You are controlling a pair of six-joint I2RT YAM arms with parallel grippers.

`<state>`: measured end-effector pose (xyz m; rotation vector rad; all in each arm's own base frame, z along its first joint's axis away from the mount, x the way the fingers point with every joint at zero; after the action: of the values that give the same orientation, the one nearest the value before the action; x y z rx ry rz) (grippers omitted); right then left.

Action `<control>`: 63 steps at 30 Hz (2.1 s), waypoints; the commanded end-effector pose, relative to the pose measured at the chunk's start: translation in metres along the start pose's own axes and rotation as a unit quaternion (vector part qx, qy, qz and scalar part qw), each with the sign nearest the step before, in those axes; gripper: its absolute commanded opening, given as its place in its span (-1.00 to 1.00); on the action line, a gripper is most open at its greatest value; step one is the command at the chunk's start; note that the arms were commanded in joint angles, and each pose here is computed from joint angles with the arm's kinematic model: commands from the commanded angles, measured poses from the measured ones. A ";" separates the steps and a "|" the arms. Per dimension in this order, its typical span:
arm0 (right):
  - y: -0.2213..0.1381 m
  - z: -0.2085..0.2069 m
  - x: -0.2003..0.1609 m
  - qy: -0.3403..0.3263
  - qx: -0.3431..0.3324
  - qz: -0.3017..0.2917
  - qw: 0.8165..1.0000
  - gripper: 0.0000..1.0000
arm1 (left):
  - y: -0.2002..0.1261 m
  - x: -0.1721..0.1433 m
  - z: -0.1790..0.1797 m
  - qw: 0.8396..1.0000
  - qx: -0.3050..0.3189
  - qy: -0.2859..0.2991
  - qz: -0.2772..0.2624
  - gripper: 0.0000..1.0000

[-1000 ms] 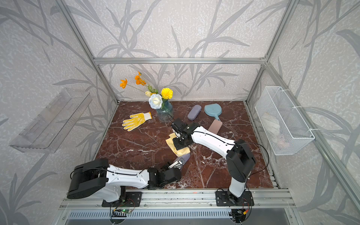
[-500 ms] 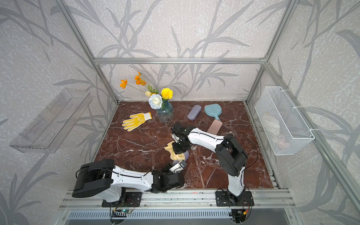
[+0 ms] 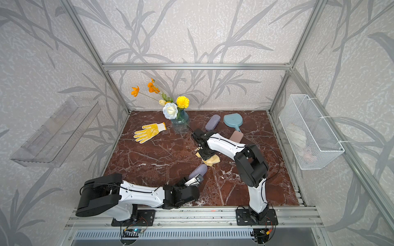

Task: Wipe the eyeglass case
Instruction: Wipe the dirt from the eyeglass case.

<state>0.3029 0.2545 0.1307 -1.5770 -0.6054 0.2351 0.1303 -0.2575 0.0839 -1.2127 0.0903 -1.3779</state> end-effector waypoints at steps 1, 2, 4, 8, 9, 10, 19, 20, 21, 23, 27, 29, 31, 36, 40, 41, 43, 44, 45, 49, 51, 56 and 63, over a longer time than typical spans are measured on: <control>0.007 0.016 -0.011 -0.032 0.060 0.022 0.997 -1.00 | 0.002 -0.001 0.000 0.999 -0.037 -0.015 0.000 -0.84; 0.010 0.018 -0.019 -0.030 0.071 0.025 0.997 -1.00 | 0.002 -0.002 0.001 0.999 -0.040 -0.022 0.003 -0.84; 0.014 0.016 -0.035 -0.017 0.083 0.038 0.996 -1.00 | 0.003 -0.003 0.003 0.998 -0.044 -0.037 0.009 -0.84; 0.020 0.018 -0.070 0.015 0.125 0.066 0.990 -1.00 | 0.006 -0.006 0.007 0.996 -0.055 -0.074 0.020 -0.85; 0.020 0.018 -0.077 0.025 0.133 0.071 0.988 -1.00 | 0.006 -0.008 0.009 0.995 -0.056 -0.081 0.022 -0.86; 0.021 0.018 -0.085 0.037 0.142 0.077 0.986 -1.00 | 0.007 -0.008 0.010 0.994 -0.057 -0.088 0.024 -0.86; 0.022 0.034 -0.129 0.200 0.251 0.110 0.941 -1.00 | 0.013 -0.009 0.013 0.991 -0.063 -0.108 0.047 -0.89; 0.022 0.035 -0.130 0.216 0.260 0.108 0.935 -1.00 | 0.012 -0.009 0.013 0.991 -0.063 -0.109 0.047 -0.89; 0.022 0.037 -0.130 0.228 0.272 0.105 0.929 -1.00 | 0.013 -0.009 0.013 0.991 -0.064 -0.110 0.047 -0.89; 0.020 0.045 -0.127 0.250 0.303 0.098 0.914 -1.00 | 0.013 -0.010 0.013 0.990 -0.068 -0.110 0.048 -0.89; 0.005 0.066 -0.116 0.247 0.333 0.095 0.905 -1.00 | 0.014 -0.010 0.015 0.989 -0.076 -0.115 0.049 -0.89; -0.005 0.076 -0.112 0.238 0.341 0.088 0.905 -1.00 | 0.014 -0.009 0.015 0.989 -0.078 -0.115 0.048 -0.88; -0.012 0.081 -0.108 0.230 0.342 0.084 0.907 -1.00 | 0.014 -0.009 0.015 0.989 -0.080 -0.116 0.047 -0.88; -0.007 0.073 -0.091 0.237 0.326 0.067 0.913 -1.00 | 0.014 -0.010 0.014 0.989 -0.090 -0.111 0.045 -0.87; 0.001 0.041 -0.071 0.276 0.287 0.030 0.917 -1.00 | 0.014 -0.010 0.013 0.989 -0.092 -0.111 0.043 -0.87; 0.002 0.030 -0.065 0.285 0.276 0.018 0.918 -1.00 | 0.014 -0.010 0.013 0.989 -0.093 -0.110 0.043 -0.87; 0.003 0.011 -0.053 0.302 0.259 -0.004 0.917 -1.00 | 0.014 -0.010 0.012 0.989 -0.095 -0.108 0.044 -0.87; 0.004 0.000 -0.047 0.308 0.242 -0.014 0.920 -1.00 | 0.013 -0.009 0.012 0.989 -0.096 -0.108 0.043 -0.87; 0.005 -0.011 -0.042 0.315 0.226 -0.022 0.922 -1.00 | 0.014 -0.010 0.012 0.989 -0.096 -0.108 0.043 -0.87; 0.004 -0.049 -0.022 0.318 0.147 -0.056 0.935 -1.00 | 0.013 -0.009 0.012 0.989 -0.097 -0.108 0.042 -0.87; -0.013 -0.057 -0.013 0.288 0.102 -0.079 0.949 -1.00 | 0.013 -0.009 0.013 0.989 -0.095 -0.109 0.043 -0.87; -0.057 -0.034 -0.008 0.179 0.053 -0.108 0.976 -1.00 | 0.011 -0.010 0.016 0.991 -0.072 -0.109 0.039 -0.85; -0.039 0.072 -0.013 0.125 0.211 0.007 0.969 -1.00 | 0.000 -0.003 0.012 0.997 0.017 -0.067 0.024 -0.83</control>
<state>0.2723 0.2871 0.1822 -1.2107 -0.4310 -0.0110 0.1363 -0.2528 0.0843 -1.3951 0.0431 -1.2453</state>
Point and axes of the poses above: each gripper's point midway between its finger pads, its own y axis out along the fingers, its own z axis along the line the jaws close on, x = y × z, the point moved 7 cm from there along -y, back along the fingers, and after that the axes turned 5 degrees about y, right-handed, at the moved point
